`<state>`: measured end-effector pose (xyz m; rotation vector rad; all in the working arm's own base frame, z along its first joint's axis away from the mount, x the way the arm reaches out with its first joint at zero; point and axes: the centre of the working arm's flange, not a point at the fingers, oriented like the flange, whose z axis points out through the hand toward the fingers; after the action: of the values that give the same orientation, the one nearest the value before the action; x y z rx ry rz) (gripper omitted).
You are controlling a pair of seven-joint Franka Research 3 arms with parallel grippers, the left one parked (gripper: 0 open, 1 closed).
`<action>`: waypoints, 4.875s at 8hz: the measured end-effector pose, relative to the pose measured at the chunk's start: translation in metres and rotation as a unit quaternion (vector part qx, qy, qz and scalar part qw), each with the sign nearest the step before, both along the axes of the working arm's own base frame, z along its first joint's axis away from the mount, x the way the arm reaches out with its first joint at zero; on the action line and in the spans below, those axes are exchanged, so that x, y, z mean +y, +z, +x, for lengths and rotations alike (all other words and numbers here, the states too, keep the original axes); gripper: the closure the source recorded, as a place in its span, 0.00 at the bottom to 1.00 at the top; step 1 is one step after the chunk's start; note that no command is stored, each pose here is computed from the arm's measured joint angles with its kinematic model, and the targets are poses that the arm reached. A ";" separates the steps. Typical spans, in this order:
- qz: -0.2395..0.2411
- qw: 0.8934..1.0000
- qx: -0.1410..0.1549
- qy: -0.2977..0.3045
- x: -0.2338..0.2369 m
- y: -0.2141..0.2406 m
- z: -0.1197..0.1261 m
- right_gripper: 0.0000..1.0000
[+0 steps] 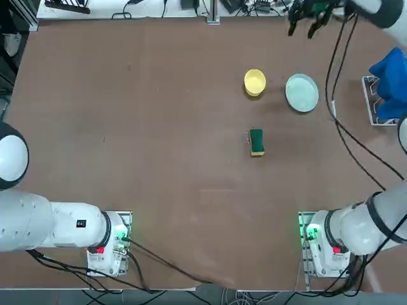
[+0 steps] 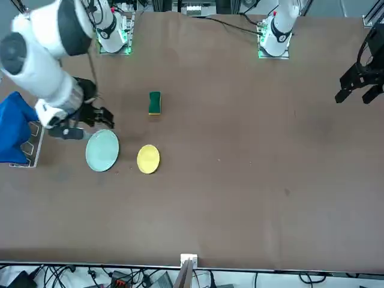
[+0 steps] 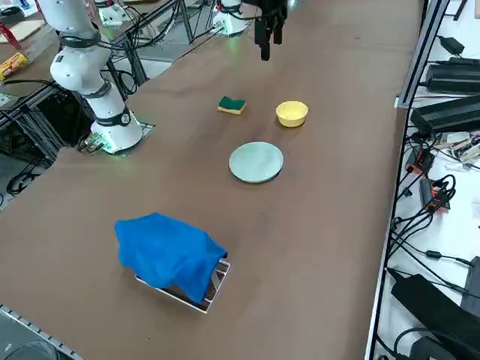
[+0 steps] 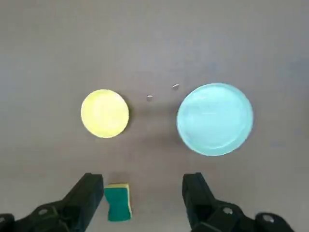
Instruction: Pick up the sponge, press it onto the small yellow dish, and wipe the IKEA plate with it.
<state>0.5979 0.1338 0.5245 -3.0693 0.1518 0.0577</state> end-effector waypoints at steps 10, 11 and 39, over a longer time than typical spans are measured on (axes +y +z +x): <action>-0.059 0.998 -0.019 -0.010 -0.165 0.089 0.003 0.00; -0.056 0.998 -0.016 -0.002 -0.157 0.087 -0.001 0.00; -0.034 0.999 0.014 -0.017 -0.123 0.076 -0.011 0.00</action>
<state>0.5873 0.0106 0.6002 -3.1340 0.2127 0.0964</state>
